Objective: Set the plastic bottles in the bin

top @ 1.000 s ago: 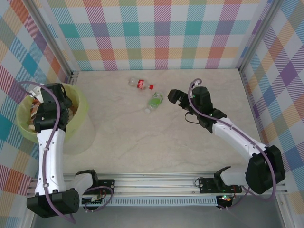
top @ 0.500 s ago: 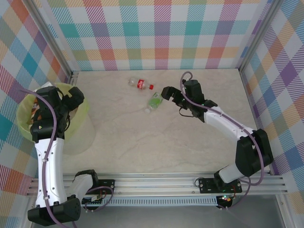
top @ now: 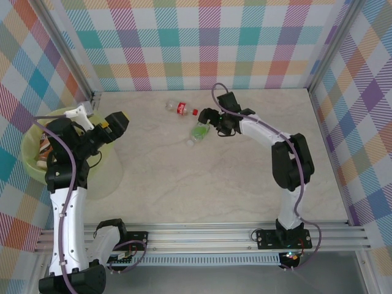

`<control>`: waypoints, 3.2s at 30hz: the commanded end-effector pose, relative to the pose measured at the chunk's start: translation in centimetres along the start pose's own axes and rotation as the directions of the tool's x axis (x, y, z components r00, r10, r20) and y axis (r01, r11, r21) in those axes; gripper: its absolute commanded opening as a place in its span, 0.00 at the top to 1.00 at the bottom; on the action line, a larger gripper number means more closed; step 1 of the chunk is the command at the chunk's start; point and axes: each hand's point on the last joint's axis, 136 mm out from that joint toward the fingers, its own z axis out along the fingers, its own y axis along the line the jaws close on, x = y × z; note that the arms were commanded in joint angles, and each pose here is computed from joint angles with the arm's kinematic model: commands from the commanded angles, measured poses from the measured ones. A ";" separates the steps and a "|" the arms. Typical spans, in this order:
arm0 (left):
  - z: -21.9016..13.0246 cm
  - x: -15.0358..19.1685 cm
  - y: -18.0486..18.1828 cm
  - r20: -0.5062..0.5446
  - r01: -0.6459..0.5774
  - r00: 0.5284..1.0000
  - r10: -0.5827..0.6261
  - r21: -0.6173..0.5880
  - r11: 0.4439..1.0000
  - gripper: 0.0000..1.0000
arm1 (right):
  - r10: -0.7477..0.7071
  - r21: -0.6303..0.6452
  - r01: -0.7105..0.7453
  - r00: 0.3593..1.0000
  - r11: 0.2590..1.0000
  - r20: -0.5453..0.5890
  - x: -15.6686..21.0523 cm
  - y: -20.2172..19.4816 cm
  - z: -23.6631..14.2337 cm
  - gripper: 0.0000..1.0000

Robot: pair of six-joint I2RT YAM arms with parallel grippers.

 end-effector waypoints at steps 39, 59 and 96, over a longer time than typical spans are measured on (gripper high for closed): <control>6.3 9.7 -4.2 -0.307 0.019 0.951 0.033 0.163 0.987 0.00 | -0.120 0.164 0.139 0.986 0.977 -0.118 -0.2 0.9 9.4 0.42; 12.9 16.1 -9.5 -0.312 -0.194 0.910 0.273 0.262 0.945 0.00 | 0.038 -0.467 0.053 0.982 0.883 0.185 1.0 9.8 -12.3 0.47; 17.1 17.5 -10.9 -0.283 -0.282 0.897 0.341 0.228 0.932 0.56 | 0.014 -0.431 0.161 0.927 0.888 0.375 2.7 7.5 -21.7 0.03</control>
